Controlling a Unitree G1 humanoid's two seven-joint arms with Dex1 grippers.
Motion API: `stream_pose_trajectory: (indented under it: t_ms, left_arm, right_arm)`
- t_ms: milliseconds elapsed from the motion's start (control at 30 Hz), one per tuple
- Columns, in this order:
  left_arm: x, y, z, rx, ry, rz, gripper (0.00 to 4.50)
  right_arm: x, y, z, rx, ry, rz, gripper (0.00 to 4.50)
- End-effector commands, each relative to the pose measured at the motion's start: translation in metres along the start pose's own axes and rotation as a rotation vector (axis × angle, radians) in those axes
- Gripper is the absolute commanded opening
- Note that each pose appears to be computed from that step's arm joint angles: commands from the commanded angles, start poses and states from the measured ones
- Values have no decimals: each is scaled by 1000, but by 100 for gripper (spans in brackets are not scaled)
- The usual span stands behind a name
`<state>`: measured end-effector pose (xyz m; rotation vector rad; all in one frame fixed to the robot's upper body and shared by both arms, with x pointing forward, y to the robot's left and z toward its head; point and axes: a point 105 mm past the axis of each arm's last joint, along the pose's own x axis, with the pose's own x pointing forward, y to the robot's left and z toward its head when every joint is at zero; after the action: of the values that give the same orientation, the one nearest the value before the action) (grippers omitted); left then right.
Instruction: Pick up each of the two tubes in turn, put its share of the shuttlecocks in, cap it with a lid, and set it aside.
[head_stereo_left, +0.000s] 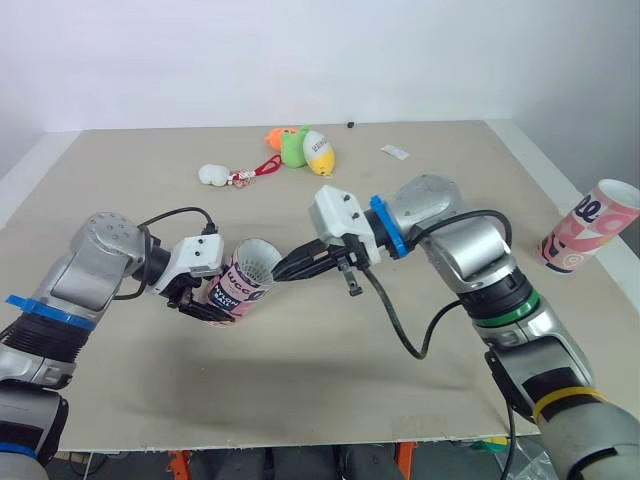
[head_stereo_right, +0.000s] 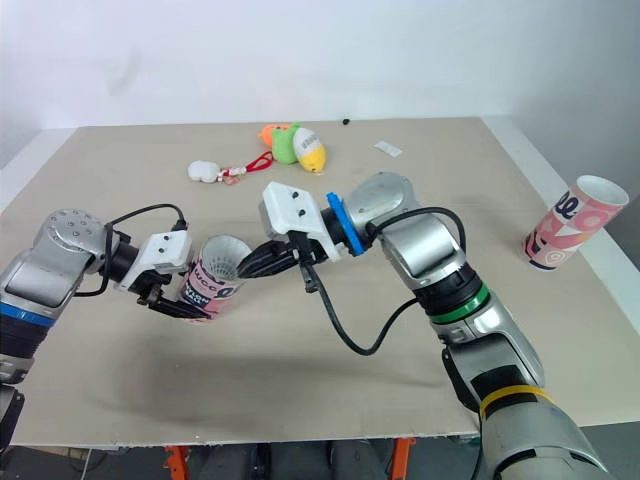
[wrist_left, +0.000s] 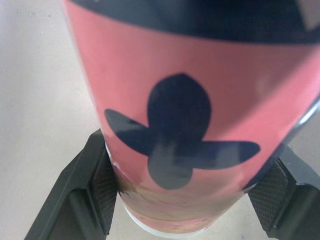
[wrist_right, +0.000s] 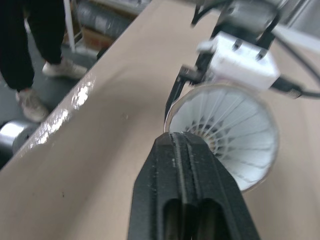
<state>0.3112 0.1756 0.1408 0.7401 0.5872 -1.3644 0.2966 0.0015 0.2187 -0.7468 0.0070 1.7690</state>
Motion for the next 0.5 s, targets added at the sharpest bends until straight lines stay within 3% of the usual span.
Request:
stream_pose_trajectory:
  t_ms: [33, 167, 500]
  left_arm:
    - [12, -5, -13, -37, 44, -32, 322]
    - [12, -5, -14, -39, 44, -27, 322]
    - [13, -7, -14, -48, 40, -19, 322]
  right_arm:
    - [15, -14, 13, -67, 37, 26, 8]
    - [31, -23, 23, -102, 49, 75, 8]
    - [80, -14, 8, -184, 175, 229, 8]
